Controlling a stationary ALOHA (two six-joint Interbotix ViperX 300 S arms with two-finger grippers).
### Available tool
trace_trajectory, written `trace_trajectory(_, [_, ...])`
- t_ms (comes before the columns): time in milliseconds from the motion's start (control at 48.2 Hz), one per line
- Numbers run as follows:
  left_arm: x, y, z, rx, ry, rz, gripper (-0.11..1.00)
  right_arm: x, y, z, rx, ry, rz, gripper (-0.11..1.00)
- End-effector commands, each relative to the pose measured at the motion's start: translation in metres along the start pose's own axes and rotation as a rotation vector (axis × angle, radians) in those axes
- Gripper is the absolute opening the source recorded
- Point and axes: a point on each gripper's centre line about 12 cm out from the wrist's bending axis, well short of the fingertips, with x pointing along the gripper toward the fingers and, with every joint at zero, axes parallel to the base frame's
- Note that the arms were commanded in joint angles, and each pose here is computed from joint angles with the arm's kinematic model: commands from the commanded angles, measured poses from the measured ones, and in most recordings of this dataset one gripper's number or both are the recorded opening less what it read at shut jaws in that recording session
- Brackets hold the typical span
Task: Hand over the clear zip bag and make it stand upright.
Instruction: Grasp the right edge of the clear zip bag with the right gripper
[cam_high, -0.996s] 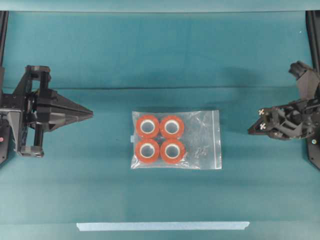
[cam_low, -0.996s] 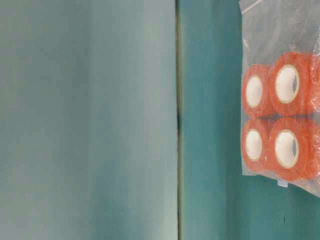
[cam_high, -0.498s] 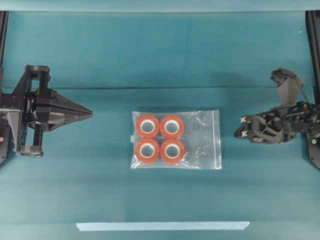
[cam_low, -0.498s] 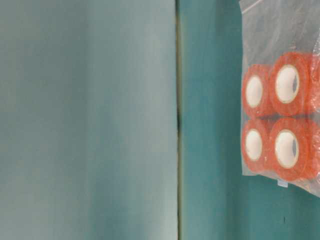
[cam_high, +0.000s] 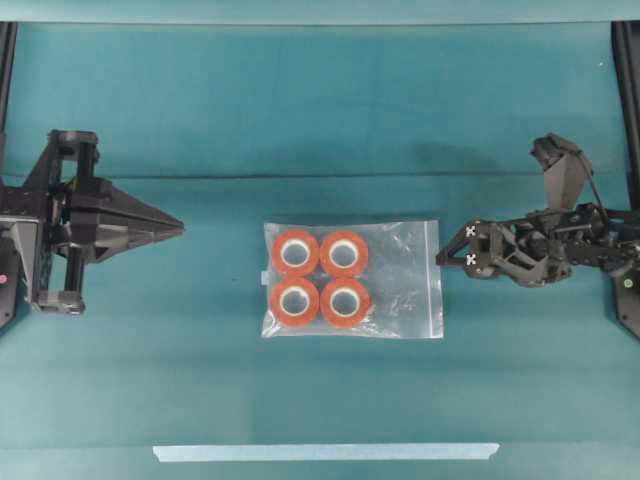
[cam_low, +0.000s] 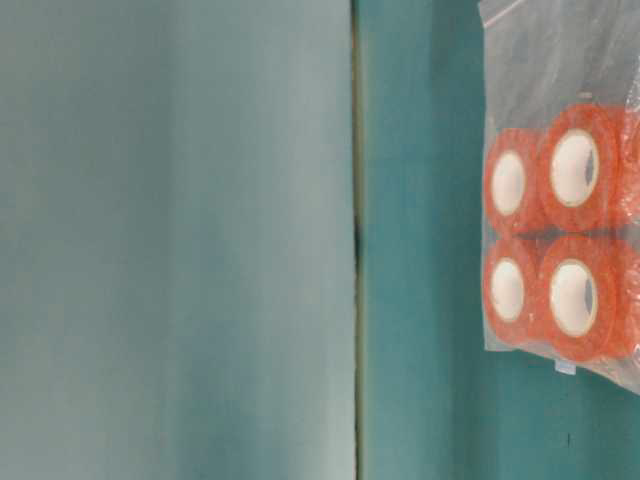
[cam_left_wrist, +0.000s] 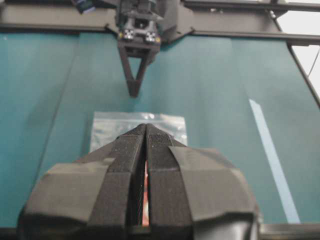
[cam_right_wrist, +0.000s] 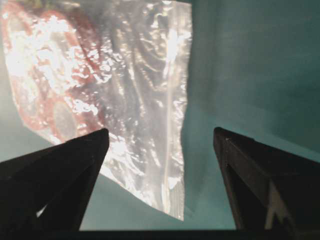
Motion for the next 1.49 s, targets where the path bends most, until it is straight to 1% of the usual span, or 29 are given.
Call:
trace_trajectory(0, [0.000,0.000,0.009,0.001,-0.025,0.002,-0.01,0.003,0.002,-0.002,0.005,-0.019,0.028,0.92])
trace_trajectory(104, [0.000,0.000,0.010,0.001,-0.026,0.002,-0.01,0.008,0.001,-0.001,0.024,-0.050,0.040,0.92])
trace_trajectory(187, [-0.001,0.000,0.010,0.003,-0.028,0.002,-0.01,0.015,-0.002,-0.001,0.034,-0.064,0.033,0.92])
trace_trajectory(373, [-0.002,0.000,0.011,0.001,-0.034,0.002,-0.01,0.025,-0.007,-0.011,0.020,-0.051,0.007,0.92])
trace_trajectory(560, [-0.004,0.001,0.011,0.001,-0.025,0.004,-0.01,0.034,0.003,-0.015,0.016,-0.058,0.031,0.92])
trace_trajectory(954, [-0.004,0.002,0.009,0.007,-0.016,0.007,-0.01,0.050,0.020,-0.029,-0.003,-0.028,0.044,0.92])
trace_trajectory(1473, [-0.007,0.003,0.007,0.009,-0.016,0.013,-0.01,0.056,0.026,-0.034,-0.011,-0.020,0.051,0.92])
